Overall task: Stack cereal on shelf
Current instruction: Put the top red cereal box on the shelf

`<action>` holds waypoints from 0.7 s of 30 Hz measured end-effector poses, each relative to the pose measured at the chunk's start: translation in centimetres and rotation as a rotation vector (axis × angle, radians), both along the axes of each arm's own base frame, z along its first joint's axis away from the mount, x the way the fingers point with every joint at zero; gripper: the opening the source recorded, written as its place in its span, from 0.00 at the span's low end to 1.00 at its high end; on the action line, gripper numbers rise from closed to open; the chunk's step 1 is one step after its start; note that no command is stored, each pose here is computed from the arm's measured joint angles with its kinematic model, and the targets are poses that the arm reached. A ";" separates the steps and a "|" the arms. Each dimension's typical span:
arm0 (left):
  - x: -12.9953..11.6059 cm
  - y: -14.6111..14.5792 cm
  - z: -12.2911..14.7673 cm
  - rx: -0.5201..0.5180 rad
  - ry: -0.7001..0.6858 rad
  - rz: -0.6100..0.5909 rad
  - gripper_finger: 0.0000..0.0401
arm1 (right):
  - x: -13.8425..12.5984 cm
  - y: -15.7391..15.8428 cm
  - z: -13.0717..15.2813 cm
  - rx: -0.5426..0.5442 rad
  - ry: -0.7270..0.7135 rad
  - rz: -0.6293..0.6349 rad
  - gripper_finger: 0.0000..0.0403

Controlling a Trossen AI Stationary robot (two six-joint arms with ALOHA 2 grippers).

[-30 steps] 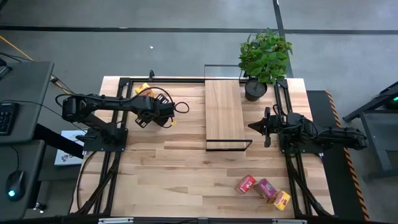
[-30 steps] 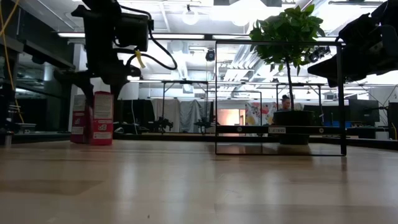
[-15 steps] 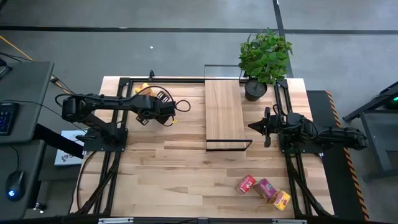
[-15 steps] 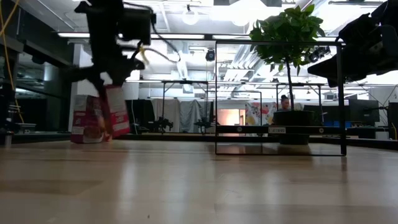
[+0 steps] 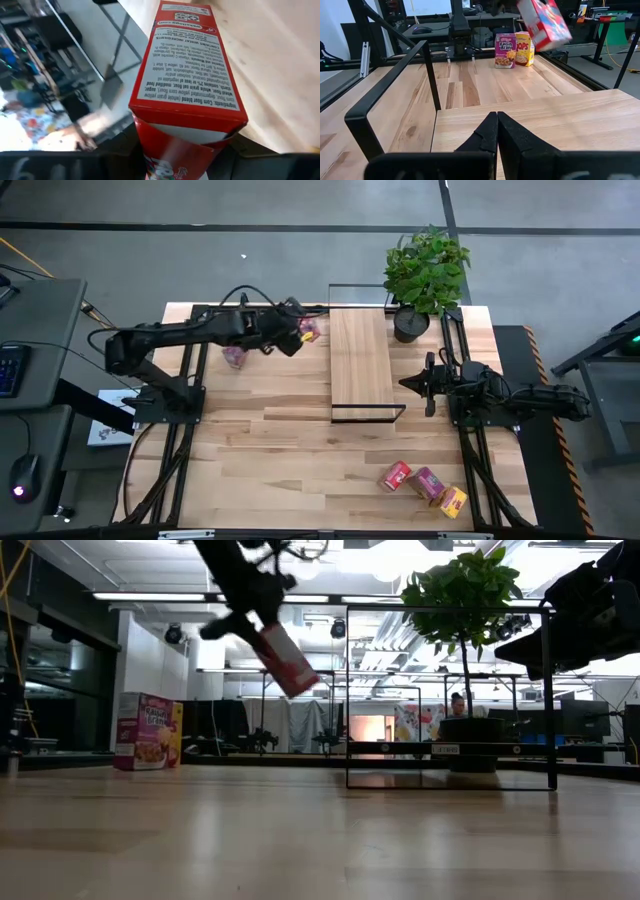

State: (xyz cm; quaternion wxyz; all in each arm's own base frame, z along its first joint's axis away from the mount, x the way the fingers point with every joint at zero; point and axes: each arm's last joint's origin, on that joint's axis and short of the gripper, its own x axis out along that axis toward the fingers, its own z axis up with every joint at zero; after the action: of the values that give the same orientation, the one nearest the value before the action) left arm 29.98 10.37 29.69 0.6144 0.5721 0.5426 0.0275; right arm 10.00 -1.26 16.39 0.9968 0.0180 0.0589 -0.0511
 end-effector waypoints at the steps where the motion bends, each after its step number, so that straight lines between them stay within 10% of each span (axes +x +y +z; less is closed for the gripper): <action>1: 0.5 0.4 -0.5 0.000 0.003 -0.015 0.33 | 0.0 0.0 0.0 0.000 0.000 0.000 0.00; 8: 4.4 2.9 -4.6 0.044 0.076 -0.094 0.33 | 0.0 0.0 0.0 0.000 0.000 0.000 0.00; 21: 8.8 6.7 -4.1 -0.106 -0.082 -0.111 0.33 | 0.0 0.0 0.0 0.000 0.000 0.000 0.00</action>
State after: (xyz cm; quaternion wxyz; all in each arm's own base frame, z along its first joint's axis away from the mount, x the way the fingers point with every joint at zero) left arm 38.82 17.07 25.64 0.6662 0.5664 0.4850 -0.0118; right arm 10.00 -1.26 16.38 0.9968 0.0180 0.0591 -0.0511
